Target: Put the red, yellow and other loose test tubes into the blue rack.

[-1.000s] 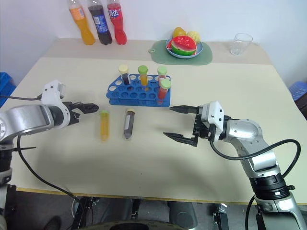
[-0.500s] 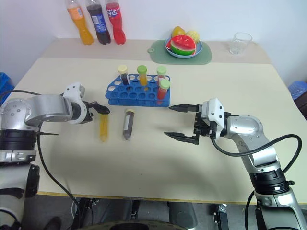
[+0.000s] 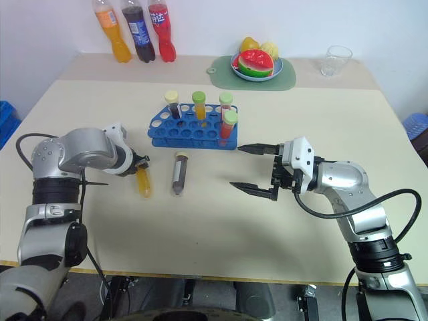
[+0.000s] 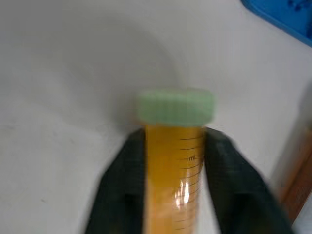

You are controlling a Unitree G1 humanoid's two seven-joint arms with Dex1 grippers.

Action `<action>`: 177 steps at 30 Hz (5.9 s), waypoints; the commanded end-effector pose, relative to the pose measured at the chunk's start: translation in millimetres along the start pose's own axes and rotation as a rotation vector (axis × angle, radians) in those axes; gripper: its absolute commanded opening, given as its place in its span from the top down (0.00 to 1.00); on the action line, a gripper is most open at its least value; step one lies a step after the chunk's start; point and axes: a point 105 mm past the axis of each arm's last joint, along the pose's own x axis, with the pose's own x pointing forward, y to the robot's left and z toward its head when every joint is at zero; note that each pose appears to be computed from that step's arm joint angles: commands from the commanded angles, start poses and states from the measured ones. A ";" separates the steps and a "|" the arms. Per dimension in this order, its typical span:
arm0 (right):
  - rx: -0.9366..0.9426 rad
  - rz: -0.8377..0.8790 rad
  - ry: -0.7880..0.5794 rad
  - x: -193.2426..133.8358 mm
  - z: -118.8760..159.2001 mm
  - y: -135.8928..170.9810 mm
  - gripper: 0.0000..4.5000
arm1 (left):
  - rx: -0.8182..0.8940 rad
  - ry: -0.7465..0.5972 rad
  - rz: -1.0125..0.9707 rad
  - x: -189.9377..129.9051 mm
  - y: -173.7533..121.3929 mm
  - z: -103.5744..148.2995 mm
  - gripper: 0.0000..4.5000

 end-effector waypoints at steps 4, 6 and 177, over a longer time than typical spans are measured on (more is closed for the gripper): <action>-0.051 -0.038 -0.013 -5.5 8.0 -5.9 0.05 | 0.096 -0.084 -0.083 -15.1 -1.0 4.5 0.82; -0.053 -0.046 -0.012 -6.0 7.2 -6.7 0.05 | 0.167 -0.184 -0.156 -34.5 -4.7 9.9 0.82; -0.067 -0.110 0.128 -47.3 4.6 -3.7 0.05 | 0.817 -1.439 -0.481 -1.7 -100.9 12.0 0.70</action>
